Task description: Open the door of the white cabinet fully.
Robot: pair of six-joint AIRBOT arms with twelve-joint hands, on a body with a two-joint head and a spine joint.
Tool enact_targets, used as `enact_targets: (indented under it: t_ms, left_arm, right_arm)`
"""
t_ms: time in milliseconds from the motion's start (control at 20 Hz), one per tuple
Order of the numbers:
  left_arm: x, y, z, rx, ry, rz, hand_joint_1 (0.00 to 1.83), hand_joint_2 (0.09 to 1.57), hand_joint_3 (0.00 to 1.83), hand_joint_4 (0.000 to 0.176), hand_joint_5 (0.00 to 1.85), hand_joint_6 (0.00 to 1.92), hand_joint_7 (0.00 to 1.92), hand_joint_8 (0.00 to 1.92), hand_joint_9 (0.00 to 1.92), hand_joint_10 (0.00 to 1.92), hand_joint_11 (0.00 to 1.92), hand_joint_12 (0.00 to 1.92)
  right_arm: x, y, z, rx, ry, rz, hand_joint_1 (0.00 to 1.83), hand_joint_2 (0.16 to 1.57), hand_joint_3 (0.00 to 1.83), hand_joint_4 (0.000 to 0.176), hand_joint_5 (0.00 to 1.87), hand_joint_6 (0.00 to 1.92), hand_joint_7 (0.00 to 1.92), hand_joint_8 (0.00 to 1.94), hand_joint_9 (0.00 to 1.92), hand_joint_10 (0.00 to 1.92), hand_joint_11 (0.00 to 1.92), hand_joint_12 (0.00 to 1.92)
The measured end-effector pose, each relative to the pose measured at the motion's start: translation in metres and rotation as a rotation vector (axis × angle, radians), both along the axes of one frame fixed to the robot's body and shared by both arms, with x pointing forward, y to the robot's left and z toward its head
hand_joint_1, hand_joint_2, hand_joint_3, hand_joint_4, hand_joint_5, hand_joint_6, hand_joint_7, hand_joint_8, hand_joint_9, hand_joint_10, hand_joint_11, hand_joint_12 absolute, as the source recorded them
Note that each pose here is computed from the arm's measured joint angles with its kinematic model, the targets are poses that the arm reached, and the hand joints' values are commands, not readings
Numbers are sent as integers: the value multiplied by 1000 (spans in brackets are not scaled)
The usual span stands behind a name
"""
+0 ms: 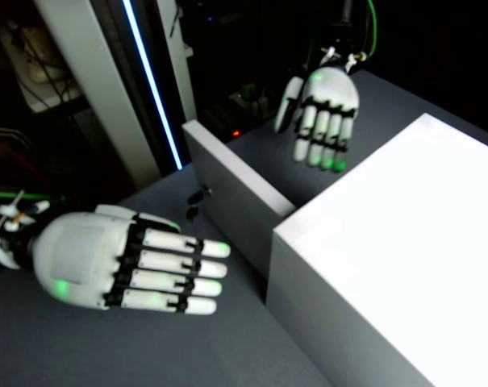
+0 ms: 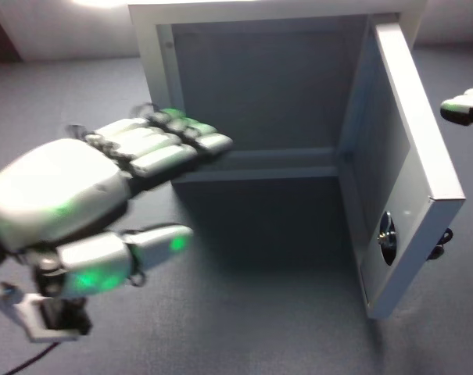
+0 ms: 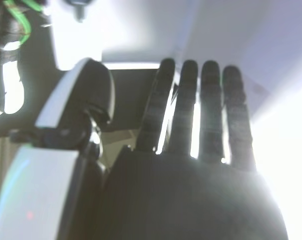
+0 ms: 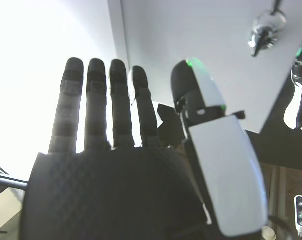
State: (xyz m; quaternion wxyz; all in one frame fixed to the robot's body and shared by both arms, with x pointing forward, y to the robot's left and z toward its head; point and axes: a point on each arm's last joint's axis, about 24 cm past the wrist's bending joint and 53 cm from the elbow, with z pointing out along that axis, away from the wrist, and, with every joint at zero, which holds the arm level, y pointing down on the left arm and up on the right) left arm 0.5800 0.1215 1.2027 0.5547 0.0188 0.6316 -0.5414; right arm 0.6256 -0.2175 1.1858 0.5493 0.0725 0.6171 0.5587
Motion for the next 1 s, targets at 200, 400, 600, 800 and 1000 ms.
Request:
enact_targets:
  t_ms: [200, 400, 600, 800, 1000]
  left_arm:
    - [2, 48, 11, -1, -16, 130, 75, 1487, 11, 0, 44, 0, 77, 1, 75, 0, 4, 359]
    - [1, 81, 26, 3, -90, 244, 366, 1453, 0, 0, 39, 13, 33, 9, 12, 10, 0, 21]
    - [6, 128, 50, -94, -168, 416, 365, 1461, 0, 0, 56, 2, 53, 2, 38, 2, 17, 18]
    - [-1, 126, 56, -156, -179, 369, 272, 1390, 0, 0, 0, 0, 11, 3, 0, 0, 0, 0]
    - [1, 125, 61, -220, -180, 347, 200, 1365, 0, 0, 111, 10, 2, 0, 0, 0, 0, 0]
  right_arm:
    - [0, -3, 5, 8, -11, -6, 683, 1358, 3, 43, 307, 1, 249, 0, 237, 0, 263, 25]
    - [0, -3, 6, 13, -14, -6, 742, 1353, 0, 35, 320, 4, 256, 4, 223, 1, 233, 9]
    - [-6, -1, 18, 56, -45, 1, 848, 1341, 0, 0, 339, 5, 307, 11, 281, 12, 303, 32]
    - [-20, -4, 47, 108, -149, 3, 948, 1365, 4, 0, 320, 3, 302, 3, 293, 7, 341, 52]
    - [-31, -18, 81, 190, -271, -18, 1110, 1364, 1, 0, 322, 0, 372, 3, 391, 7, 384, 111]
